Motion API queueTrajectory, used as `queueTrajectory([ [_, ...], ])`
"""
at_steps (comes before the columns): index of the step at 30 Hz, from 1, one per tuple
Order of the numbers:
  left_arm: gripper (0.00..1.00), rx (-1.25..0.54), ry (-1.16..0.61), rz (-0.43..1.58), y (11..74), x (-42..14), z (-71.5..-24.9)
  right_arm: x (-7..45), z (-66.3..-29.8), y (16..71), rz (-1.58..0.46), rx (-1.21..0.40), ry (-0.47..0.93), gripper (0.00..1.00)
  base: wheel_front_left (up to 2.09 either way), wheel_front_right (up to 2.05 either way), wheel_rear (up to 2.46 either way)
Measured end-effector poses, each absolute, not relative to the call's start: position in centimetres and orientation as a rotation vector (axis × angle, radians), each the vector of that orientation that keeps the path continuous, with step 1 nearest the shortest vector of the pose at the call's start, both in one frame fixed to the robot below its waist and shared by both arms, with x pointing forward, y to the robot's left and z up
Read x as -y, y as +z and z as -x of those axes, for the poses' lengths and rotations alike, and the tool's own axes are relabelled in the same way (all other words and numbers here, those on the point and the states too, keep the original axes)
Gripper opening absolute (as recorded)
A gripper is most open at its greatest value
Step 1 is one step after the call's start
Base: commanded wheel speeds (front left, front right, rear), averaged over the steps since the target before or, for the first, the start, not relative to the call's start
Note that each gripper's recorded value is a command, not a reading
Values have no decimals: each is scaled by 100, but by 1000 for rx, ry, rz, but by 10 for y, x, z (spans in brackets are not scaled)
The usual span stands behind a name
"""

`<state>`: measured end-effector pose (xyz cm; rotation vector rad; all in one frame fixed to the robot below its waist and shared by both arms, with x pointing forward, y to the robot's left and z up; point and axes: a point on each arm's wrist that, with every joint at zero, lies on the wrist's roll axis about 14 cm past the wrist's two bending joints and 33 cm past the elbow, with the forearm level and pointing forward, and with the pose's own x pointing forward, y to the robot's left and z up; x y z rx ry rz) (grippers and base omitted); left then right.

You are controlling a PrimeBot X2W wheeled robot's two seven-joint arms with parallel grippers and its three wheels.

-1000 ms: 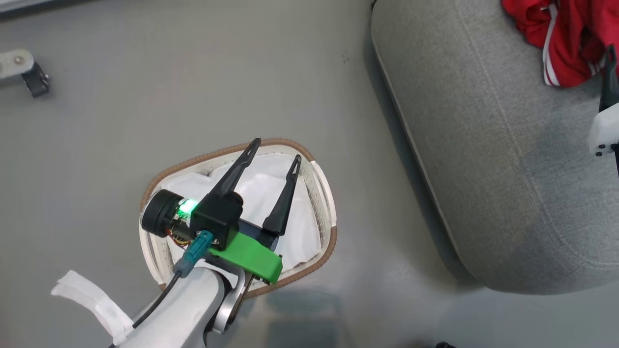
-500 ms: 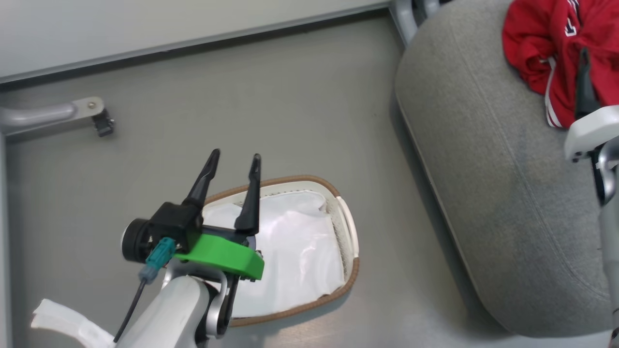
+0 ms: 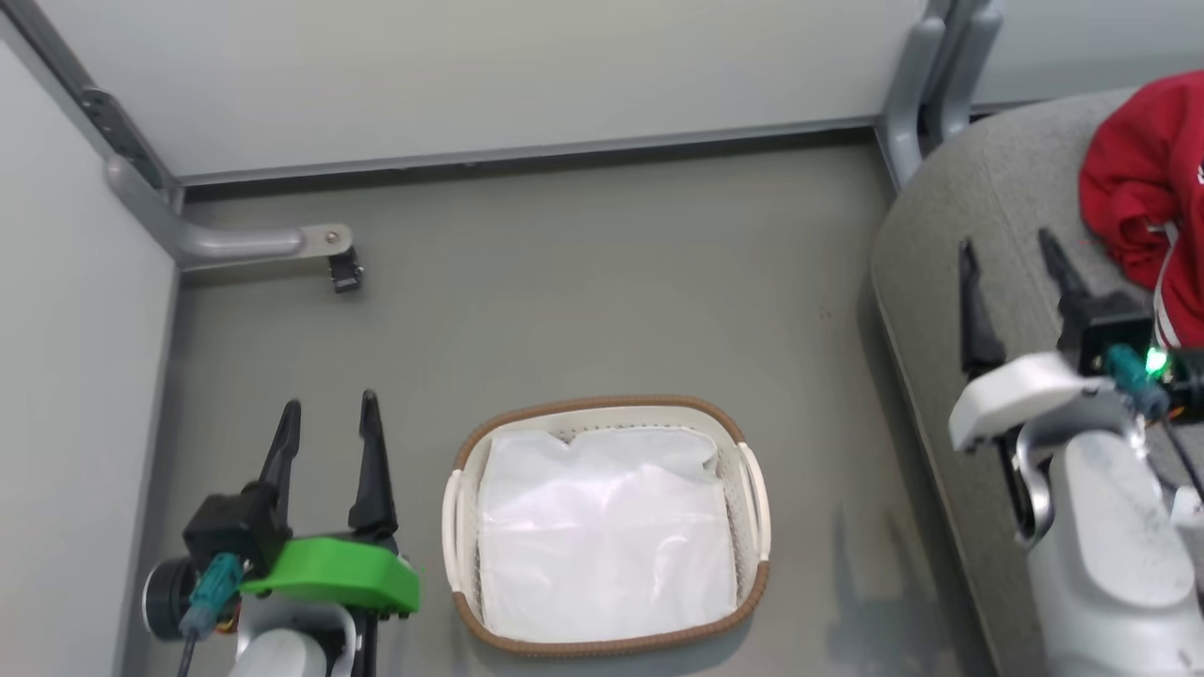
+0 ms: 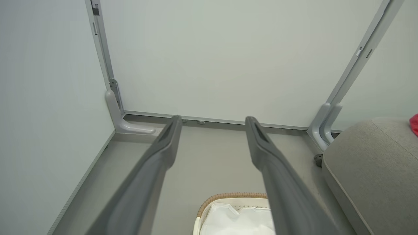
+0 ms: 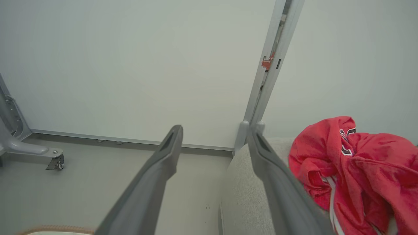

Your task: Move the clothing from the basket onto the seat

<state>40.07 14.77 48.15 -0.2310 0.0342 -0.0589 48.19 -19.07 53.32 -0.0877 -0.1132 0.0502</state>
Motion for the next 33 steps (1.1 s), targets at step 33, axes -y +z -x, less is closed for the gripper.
queueTrajectory([
  [33,100,-49,70,289,465,-182,-342,136,-395,500,-123,51,181,100,0,0,0],
])
